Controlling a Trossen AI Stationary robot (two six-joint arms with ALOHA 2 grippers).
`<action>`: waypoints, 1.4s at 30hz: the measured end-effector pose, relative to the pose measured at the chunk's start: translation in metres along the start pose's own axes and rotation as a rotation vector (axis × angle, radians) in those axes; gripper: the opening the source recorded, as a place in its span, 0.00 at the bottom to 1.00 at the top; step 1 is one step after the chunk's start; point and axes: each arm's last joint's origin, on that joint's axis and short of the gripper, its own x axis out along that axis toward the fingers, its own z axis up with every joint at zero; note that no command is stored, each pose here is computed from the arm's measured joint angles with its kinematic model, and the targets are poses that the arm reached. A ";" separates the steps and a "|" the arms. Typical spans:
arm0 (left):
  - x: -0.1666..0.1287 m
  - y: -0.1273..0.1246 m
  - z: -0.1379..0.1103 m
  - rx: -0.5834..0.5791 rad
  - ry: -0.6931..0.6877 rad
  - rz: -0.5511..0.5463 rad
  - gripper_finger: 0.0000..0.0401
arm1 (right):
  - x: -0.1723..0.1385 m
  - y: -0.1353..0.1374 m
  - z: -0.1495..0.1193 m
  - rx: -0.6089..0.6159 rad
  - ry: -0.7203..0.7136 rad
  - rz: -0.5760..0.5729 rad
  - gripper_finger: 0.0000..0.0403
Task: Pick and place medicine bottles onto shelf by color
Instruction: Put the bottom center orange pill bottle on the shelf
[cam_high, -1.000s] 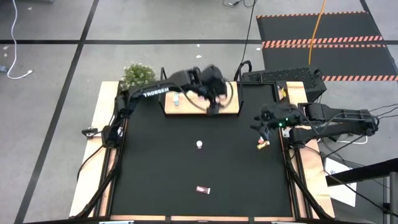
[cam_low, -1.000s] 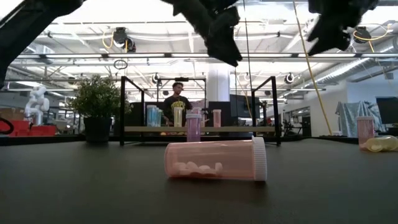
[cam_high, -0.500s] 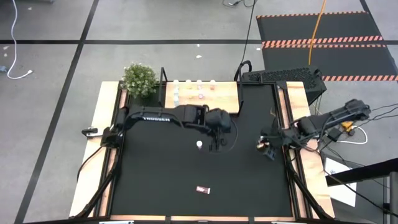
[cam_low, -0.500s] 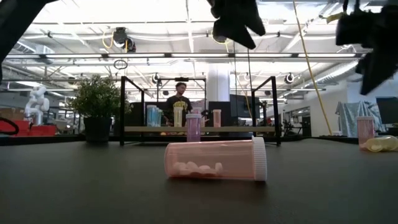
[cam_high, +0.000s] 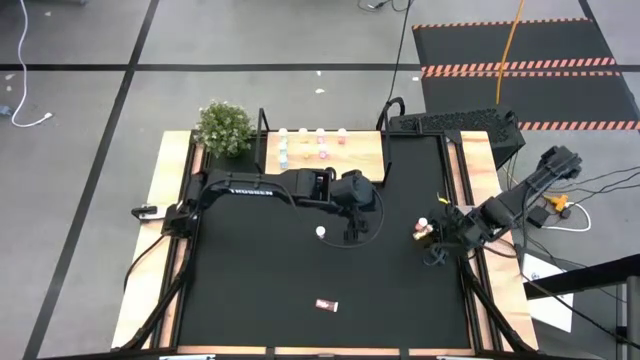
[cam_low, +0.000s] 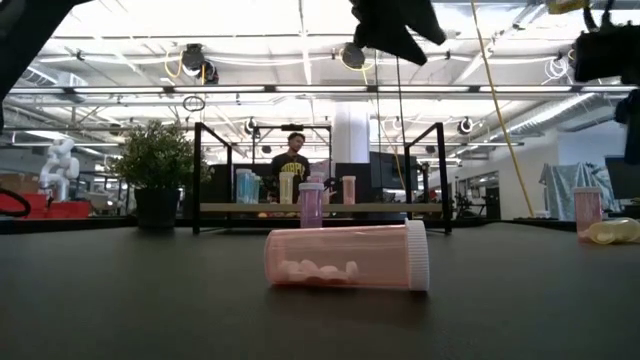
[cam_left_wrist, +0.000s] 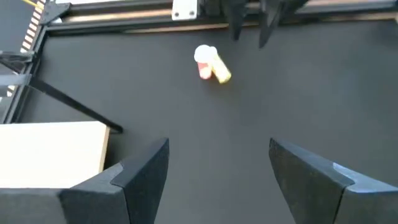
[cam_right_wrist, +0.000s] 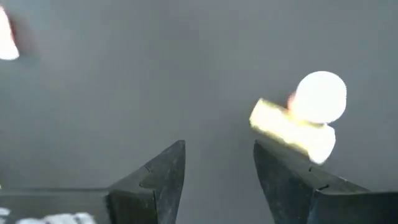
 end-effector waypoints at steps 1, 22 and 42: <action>0.000 0.002 -0.002 0.011 0.016 0.002 0.69 | -0.001 -0.001 -0.003 -0.003 0.018 -0.007 0.46; -0.088 0.055 0.003 0.036 -0.016 -0.006 0.69 | 0.014 0.040 -0.008 -0.054 0.053 0.078 0.44; -0.048 -0.108 -0.036 0.063 0.361 -0.321 0.54 | 0.029 0.090 0.006 -0.761 -0.319 0.266 0.42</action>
